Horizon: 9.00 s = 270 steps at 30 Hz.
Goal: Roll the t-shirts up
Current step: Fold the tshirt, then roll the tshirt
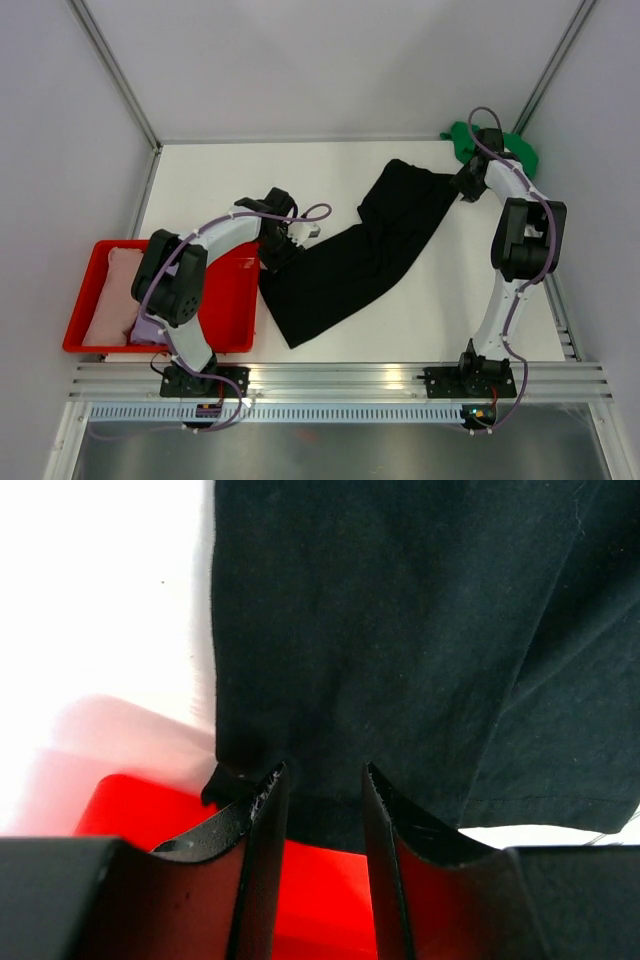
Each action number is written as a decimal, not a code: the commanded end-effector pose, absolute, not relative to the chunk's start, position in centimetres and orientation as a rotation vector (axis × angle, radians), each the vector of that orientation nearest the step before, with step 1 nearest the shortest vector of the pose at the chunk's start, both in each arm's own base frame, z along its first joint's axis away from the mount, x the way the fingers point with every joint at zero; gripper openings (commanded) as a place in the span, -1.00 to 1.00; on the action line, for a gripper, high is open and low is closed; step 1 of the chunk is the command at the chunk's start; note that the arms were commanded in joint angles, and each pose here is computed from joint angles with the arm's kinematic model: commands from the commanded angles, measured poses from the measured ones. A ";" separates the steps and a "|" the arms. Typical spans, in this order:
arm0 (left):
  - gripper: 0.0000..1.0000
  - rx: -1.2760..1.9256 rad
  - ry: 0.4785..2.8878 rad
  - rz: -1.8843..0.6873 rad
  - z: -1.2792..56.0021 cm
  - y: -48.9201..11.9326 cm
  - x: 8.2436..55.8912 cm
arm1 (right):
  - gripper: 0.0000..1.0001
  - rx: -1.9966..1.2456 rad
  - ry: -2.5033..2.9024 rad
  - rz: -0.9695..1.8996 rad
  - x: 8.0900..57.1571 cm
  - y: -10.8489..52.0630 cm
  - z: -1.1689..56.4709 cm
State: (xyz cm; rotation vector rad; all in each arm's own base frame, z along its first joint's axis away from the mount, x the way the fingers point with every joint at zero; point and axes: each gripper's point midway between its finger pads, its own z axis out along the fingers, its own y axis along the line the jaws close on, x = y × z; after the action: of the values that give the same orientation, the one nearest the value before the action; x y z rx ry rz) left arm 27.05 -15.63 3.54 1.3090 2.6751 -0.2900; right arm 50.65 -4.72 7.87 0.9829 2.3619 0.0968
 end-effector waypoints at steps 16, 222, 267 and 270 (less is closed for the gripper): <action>-0.15 1.705 2.737 -0.699 2.2 -17.1 13.9 | -0.84 1.084 2.329 0.404 59.2 0.7 1.4; -0.95 1.548 2.396 -1.057 5.5 -30.6 17.6 | 0.13 -0.085 2.424 0.693 17.2 17.2 17.6; -0.95 1.567 2.359 -1.041 5.4 -28.7 15.6 | -1.00 0.494 3.060 0.366 11.2 14.6 1.6; -0.95 1.566 2.354 -1.036 5.5 -28.6 15.7 | -0.99 0.545 3.018 0.430 12.4 14.6 2.8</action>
State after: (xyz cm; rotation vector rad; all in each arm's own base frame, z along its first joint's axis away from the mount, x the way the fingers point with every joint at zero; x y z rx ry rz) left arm 15.66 -28.03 4.07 1.5928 2.4026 -1.0045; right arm 9.41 13.81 1.17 0.5171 3.1278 0.3305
